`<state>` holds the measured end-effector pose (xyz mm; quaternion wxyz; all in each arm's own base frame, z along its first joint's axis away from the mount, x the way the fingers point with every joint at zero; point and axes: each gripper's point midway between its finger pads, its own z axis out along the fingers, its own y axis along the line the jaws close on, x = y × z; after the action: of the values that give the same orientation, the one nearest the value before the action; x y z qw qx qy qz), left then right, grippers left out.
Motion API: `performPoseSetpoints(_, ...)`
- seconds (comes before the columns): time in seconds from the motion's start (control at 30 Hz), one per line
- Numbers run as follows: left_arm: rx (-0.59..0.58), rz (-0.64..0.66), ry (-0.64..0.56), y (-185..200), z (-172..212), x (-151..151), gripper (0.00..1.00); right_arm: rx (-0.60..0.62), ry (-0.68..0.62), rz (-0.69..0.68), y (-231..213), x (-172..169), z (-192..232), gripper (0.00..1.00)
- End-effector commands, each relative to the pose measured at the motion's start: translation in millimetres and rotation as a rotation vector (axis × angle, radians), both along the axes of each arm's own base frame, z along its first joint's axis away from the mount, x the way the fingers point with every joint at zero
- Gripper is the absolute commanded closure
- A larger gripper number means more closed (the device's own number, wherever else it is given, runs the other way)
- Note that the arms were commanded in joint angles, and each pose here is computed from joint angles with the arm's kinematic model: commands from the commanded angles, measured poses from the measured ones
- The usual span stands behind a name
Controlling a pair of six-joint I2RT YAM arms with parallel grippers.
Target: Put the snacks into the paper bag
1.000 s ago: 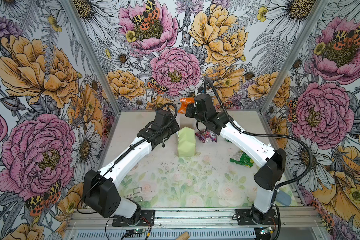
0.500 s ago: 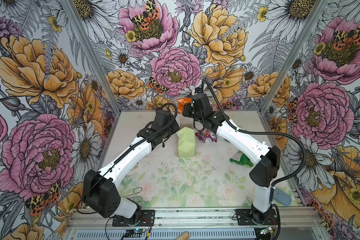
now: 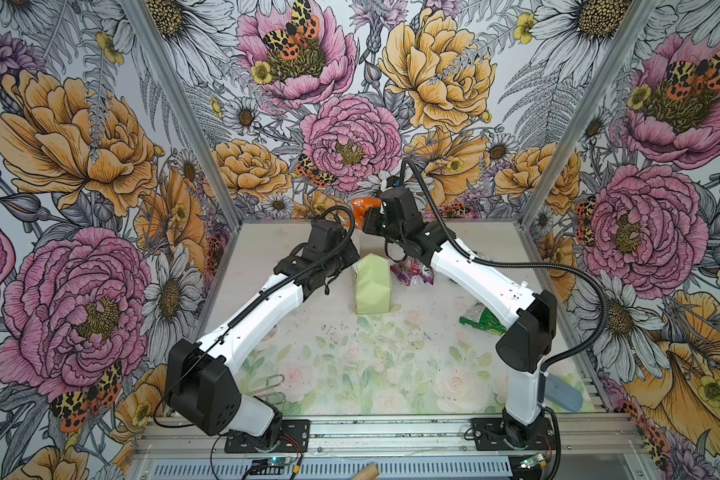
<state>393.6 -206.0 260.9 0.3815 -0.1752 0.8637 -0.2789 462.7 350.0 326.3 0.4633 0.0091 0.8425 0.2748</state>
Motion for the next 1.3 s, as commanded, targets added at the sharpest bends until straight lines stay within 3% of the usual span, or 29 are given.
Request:
performPoseSetpoints(0.0, 0.003, 0.004, 0.002, 4.3, -0.7, -3.7, 1.0, 0.003, -0.002, -0.028, -7.0, 4.4, 0.9, 1.0)
performPoseSetpoints(0.43, 0.001, 0.008, 0.003, 6.0, -0.3, -1.8, 1.0, -0.015, 0.009, -0.087, -36.9, 7.8, -3.3, 1.0)
performPoseSetpoints(1.27, -0.008, -0.01, -0.009, 0.0, 6.9, 2.0, 1.0, -0.073, 0.012, -0.158, -30.0, 22.7, -29.3, 1.0)
